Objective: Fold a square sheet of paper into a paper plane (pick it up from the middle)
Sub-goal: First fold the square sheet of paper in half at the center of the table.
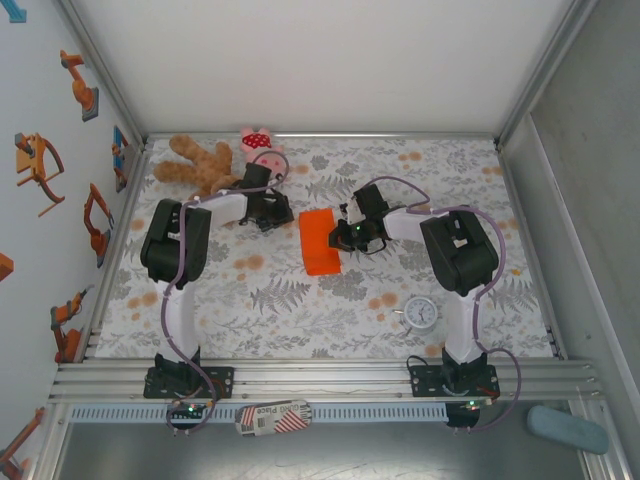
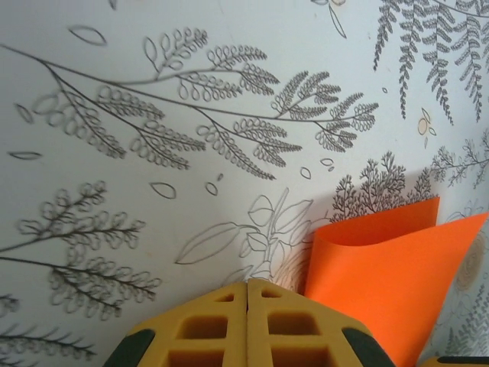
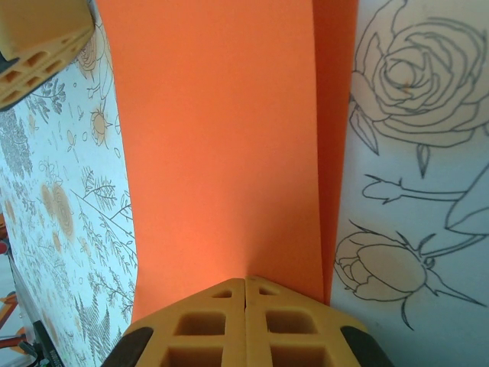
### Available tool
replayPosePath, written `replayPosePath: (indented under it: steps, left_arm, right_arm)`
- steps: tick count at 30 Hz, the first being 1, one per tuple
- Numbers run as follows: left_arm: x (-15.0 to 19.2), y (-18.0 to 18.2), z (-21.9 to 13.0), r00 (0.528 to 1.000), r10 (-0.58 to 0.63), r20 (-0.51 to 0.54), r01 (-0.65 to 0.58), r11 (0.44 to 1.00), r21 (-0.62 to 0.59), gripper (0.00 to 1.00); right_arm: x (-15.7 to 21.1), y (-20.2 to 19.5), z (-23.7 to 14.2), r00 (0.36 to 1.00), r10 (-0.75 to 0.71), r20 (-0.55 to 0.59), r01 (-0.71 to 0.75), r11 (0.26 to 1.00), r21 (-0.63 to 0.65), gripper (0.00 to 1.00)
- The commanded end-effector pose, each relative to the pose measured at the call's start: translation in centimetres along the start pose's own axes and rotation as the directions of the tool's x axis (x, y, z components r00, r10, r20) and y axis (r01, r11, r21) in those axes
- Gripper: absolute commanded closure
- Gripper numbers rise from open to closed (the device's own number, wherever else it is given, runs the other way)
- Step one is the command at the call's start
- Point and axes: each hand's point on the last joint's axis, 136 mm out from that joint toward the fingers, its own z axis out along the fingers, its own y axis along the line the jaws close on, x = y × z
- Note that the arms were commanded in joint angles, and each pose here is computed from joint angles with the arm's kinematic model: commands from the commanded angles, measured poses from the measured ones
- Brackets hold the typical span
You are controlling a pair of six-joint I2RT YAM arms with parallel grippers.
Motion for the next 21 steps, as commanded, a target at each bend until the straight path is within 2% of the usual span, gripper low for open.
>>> replayPosePath:
  steps: [1, 5, 9, 18, 21]
  left_arm:
    - [-0.4, -3.7, -2.3, 0.995, 0.093, 0.037, -0.096, 0.992, 0.083, 0.93]
    - [0.4, -6.6, -2.4, 0.992, 0.115, 0.052, -0.123, 0.978, 0.166, 0.93]
    - [1.1, -6.7, -0.3, 0.997, 0.082, 0.01, -0.082, 0.98, 0.18, 0.93]
    - [0.8, -3.1, 2.8, 1.0, 0.002, -0.029, 0.001, 0.996, 0.088, 0.93]
    - [0.1, -1.3, 3.1, 0.996, -0.07, -0.052, 0.074, 0.994, 0.084, 0.93]
  right_arm:
    - [9.0, -13.0, 0.8, 0.954, 0.246, -0.168, -0.151, 0.886, 0.439, 1.0]
    - [9.0, -13.0, 0.9, 0.953, 0.252, -0.17, -0.156, 0.886, 0.438, 1.0]
    - [9.2, -13.1, 1.0, 0.951, 0.256, -0.173, -0.158, 0.884, 0.44, 1.0]
    - [9.2, -13.1, 0.8, 0.952, 0.254, -0.173, -0.156, 0.884, 0.441, 1.0]
    - [9.3, -13.3, 0.7, 0.951, 0.256, -0.171, -0.157, 0.881, 0.446, 1.0]
